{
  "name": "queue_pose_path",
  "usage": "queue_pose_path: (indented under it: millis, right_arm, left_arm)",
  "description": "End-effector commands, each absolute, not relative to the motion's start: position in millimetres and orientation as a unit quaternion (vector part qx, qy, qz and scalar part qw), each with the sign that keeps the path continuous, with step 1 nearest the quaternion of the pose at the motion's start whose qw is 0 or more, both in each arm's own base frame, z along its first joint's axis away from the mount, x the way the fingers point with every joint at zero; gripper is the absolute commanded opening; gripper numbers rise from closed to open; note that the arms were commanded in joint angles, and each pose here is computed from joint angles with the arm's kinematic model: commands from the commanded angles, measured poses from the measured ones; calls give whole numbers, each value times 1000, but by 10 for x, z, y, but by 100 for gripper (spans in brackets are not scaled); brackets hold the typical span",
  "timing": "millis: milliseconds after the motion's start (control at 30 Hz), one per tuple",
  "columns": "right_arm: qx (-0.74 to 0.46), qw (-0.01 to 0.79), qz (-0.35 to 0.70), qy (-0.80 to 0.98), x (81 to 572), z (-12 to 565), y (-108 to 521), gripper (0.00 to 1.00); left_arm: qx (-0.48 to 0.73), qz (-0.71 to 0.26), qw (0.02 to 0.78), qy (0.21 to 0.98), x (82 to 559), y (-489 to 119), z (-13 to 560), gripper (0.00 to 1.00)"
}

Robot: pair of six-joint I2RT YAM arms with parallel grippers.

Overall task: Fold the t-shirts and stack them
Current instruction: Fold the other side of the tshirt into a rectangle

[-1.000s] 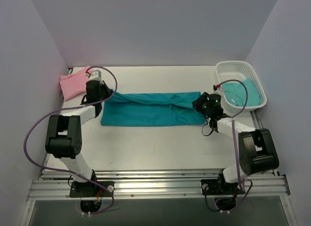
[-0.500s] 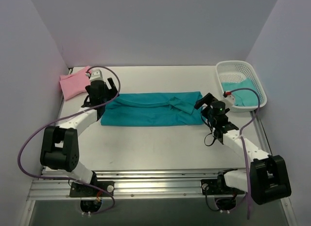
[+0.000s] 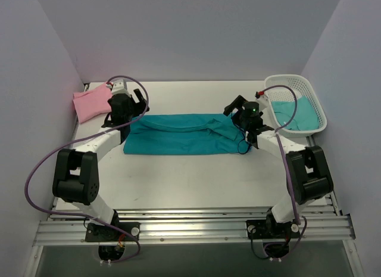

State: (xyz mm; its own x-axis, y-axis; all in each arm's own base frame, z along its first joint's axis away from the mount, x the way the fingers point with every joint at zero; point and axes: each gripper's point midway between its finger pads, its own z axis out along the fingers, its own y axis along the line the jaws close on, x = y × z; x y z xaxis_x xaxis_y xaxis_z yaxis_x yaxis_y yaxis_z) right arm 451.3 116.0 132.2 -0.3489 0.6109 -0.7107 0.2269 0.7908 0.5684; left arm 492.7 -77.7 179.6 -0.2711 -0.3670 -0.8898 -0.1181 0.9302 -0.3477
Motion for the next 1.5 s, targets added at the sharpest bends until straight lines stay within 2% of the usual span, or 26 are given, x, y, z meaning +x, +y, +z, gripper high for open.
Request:
queue_pose_path:
  millis: [0, 200, 500, 767, 833, 1033, 1067, 1100, 1200, 1467]
  right_arm:
    - [250, 519, 222, 786, 4707, 1471, 1345, 81]
    - [226, 486, 247, 807, 4811, 1148, 1741, 80]
    - [179, 486, 255, 816, 4775, 1343, 2350, 80]
    - [173, 479, 251, 823, 4784, 1227, 2479, 79]
    - [171, 479, 249, 824, 4811, 1209, 2485, 79]
    - [156, 505, 219, 820, 5131, 1302, 2473, 79]
    - [154, 504, 212, 823, 5189, 1271, 2419, 78]
    - [152, 497, 209, 828, 5227, 1183, 2421, 70]
    - [154, 497, 212, 827, 5333, 1193, 2388, 62]
    - [157, 494, 211, 828, 5142, 1153, 2282, 59]
  left_arm:
    - [-130, -142, 592, 783, 5053, -943, 1898, 97]
    - [-121, -180, 570, 793, 5147, -1128, 1661, 99]
    - [-122, -200, 559, 795, 5170, -1205, 1521, 100]
    - [-105, -212, 555, 797, 5121, -1251, 1532, 100]
    - [-104, -212, 557, 796, 5100, -1246, 1532, 95]
    - [-108, -225, 555, 793, 5069, -1279, 1534, 94]
    - [-107, -227, 555, 793, 5065, -1284, 1539, 94]
    - [-107, -229, 554, 793, 5063, -1290, 1539, 94]
    - [-104, -228, 555, 793, 5054, -1288, 1547, 94]
    - [-100, -233, 556, 791, 5071, -1308, 1556, 93]
